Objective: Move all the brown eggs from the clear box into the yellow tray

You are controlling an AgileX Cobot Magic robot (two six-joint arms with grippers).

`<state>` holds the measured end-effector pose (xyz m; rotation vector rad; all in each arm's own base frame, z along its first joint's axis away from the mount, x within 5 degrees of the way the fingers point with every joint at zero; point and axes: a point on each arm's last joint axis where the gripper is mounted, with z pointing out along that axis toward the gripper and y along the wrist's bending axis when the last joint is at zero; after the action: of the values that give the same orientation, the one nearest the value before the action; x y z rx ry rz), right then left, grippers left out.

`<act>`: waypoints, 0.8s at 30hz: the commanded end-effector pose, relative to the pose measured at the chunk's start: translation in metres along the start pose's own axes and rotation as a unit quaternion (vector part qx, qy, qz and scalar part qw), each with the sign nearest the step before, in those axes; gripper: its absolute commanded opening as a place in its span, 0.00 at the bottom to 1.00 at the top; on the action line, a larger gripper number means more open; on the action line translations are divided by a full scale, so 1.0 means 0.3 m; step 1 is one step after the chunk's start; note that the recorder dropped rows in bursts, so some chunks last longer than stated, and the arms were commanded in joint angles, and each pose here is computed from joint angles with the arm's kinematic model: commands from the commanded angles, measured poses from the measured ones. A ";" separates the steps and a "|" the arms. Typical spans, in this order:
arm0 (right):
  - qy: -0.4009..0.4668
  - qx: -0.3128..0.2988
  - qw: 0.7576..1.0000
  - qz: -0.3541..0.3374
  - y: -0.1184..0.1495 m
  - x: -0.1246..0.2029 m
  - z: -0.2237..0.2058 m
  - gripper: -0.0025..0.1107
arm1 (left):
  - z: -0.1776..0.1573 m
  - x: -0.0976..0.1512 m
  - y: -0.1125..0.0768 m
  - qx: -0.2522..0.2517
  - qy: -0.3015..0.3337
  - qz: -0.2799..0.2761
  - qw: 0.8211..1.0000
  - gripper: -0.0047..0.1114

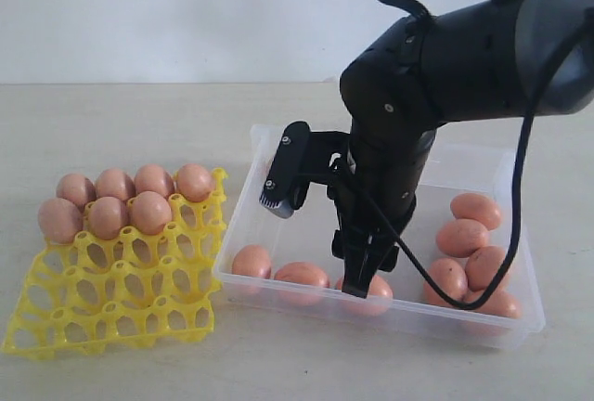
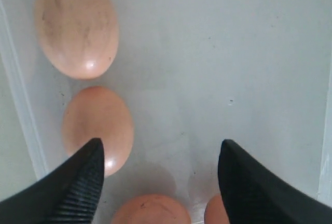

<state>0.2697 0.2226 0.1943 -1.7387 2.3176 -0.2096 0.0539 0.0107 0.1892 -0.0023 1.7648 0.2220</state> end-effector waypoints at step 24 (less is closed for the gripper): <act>0.008 -0.019 1.000 -0.003 0.009 -0.010 0.059 0.56 | 0.001 0.003 0.000 -0.001 0.000 -0.002 1.000 0.23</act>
<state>0.2708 0.2263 0.1765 -1.7705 2.3581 -0.1859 0.0539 0.0107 0.1892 -0.0023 1.7648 0.2220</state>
